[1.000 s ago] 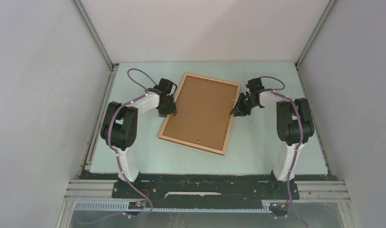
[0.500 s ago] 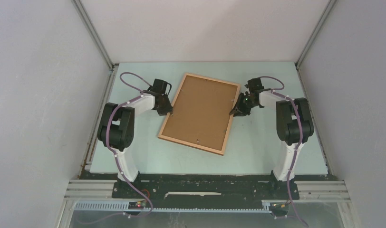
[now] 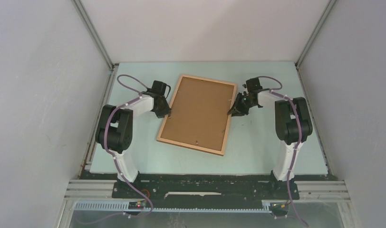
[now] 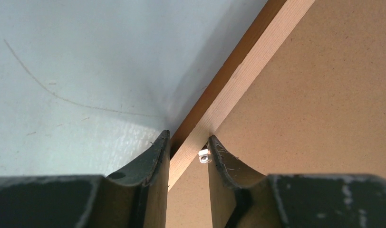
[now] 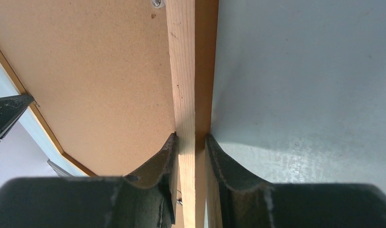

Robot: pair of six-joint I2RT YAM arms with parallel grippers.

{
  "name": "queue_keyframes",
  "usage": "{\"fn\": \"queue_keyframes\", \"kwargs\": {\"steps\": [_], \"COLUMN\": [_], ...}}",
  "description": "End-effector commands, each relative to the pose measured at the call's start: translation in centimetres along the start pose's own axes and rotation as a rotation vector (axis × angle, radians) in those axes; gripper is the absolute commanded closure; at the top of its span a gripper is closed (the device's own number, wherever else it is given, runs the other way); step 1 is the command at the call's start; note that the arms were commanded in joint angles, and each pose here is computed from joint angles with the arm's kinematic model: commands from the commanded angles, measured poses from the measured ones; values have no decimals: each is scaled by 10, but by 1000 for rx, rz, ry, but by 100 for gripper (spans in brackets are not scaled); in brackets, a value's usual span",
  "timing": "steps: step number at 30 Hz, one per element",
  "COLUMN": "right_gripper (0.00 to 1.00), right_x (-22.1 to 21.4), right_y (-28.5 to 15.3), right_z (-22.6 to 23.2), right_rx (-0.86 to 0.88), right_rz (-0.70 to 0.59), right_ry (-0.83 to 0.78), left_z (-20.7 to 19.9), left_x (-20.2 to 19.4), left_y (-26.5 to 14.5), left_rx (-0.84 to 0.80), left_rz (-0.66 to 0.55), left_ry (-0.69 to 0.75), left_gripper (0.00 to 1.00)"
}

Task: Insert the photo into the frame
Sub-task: Install the photo frame at the center of the board.

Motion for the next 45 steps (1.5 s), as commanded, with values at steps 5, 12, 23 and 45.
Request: {"fn": "queue_keyframes", "kwargs": {"steps": [5, 12, 23, 45], "right_gripper": [84, 84, 84, 87], "right_x": [-2, -3, -2, -2], "right_y": [4, 4, 5, 6], "right_z": [-2, -2, -1, 1], "right_rx": [-10, -9, 3, 1], "right_rz": [28, 28, 36, 44], "right_ry": [-11, -12, -11, -23], "left_z": [30, 29, 29, 27], "left_x": [-9, -15, -4, -22], "left_y": [-17, -16, -30, -27], "left_rx": [138, 160, 152, 158], "left_rz": [1, 22, -71, -98], "left_ry": [-165, -308, -143, 34], "left_gripper": [100, 100, 73, 32]}}
Point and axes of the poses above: each gripper's point midway between its finger pads, its own y axis out along the fingers, its own z axis along the line the jaws close on, x = y × z, the point moved 7 cm from there along -y, back along the fingers, and after that the axes turned 4 degrees about y, right-handed, at the moved point
